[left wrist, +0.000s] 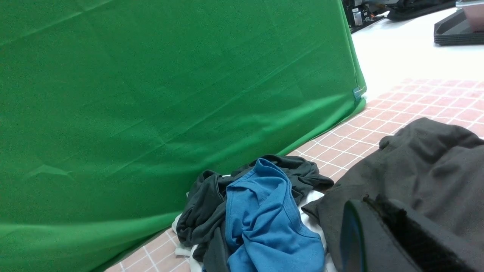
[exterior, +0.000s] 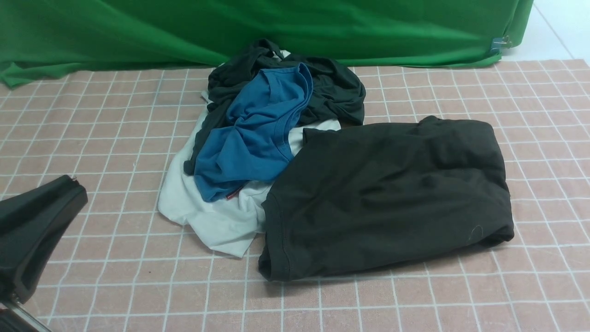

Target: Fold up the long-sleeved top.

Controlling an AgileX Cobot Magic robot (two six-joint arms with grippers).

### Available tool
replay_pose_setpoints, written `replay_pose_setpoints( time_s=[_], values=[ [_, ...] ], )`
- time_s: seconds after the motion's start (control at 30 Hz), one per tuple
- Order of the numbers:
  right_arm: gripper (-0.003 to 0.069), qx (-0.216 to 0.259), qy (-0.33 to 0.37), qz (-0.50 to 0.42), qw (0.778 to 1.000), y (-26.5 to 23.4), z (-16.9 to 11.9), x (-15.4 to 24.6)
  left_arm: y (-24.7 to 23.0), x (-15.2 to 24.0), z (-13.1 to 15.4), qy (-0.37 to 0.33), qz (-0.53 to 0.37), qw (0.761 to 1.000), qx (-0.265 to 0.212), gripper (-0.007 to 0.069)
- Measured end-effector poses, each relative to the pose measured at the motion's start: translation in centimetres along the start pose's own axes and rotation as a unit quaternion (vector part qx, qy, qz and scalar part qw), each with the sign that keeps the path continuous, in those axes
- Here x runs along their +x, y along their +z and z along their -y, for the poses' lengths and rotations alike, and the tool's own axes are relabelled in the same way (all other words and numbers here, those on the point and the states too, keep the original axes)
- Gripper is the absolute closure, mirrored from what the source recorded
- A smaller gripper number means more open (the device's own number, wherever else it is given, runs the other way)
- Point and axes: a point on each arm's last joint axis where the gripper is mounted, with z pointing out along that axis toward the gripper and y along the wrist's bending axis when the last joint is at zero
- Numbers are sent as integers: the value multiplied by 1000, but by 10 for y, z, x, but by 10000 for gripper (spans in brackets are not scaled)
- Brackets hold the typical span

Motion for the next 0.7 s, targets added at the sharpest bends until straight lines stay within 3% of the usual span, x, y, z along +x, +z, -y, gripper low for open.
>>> replay_pose_setpoints(
  time_s=[0.7],
  values=[
    [558, -1, 0, 4, 1000, 0, 0, -1, 0, 0, 0, 0, 0, 1000, 0, 606]
  ],
)
